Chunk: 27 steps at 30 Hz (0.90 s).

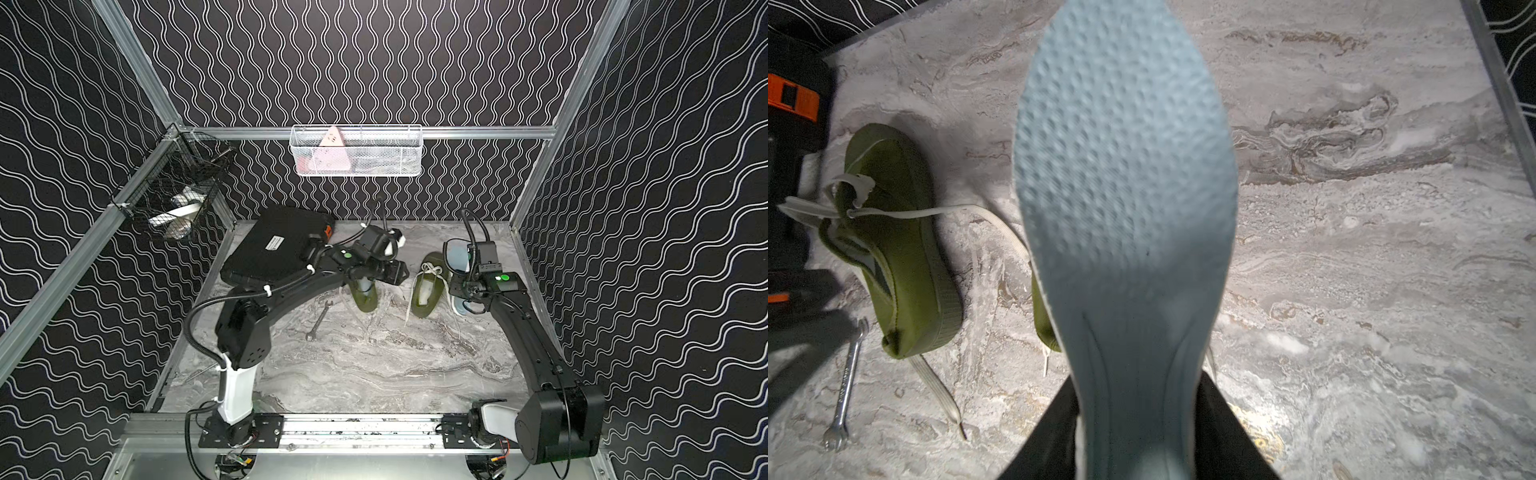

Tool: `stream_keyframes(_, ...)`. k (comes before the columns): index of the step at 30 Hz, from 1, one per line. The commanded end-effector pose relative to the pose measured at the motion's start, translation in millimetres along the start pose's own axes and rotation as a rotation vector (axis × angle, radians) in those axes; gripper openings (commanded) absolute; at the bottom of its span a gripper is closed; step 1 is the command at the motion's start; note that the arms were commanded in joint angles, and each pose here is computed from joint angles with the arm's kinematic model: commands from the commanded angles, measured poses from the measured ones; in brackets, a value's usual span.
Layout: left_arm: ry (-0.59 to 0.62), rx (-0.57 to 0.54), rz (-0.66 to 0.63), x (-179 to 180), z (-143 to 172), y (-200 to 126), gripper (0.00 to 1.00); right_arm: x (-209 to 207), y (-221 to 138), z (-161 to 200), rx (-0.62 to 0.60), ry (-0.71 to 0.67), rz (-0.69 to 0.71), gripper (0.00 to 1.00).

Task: Insert the insole into the shoe
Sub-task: Move the shoe to the center of the board.

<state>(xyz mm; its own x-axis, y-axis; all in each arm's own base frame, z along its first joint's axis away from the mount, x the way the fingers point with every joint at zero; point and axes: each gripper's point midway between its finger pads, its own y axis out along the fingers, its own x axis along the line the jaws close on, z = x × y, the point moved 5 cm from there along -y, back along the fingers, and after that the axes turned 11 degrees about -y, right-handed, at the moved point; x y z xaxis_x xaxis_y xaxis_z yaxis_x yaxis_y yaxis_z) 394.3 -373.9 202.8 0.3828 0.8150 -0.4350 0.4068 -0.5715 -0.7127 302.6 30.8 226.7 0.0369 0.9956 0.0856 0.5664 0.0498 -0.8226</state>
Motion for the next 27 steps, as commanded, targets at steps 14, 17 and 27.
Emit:
stream_keyframes(14, 0.093, 0.078, -0.033, 5.9, 4.0, 106.1, 0.44, -5.0, -19.6, -5.0, 0.017, 0.012, -0.026, 0.43)
stream_keyframes(17, 0.068, 0.045, -0.076, 15.1, -3.1, 109.6, 0.35, -5.8, -22.6, -6.2, 0.019, 0.008, -0.023, 0.44)
stream_keyframes(27, -0.047, -0.024, -0.098, 30.5, -14.6, 86.2, 0.00, -5.4, -22.6, -3.3, 0.030, 0.004, -0.031, 0.43)
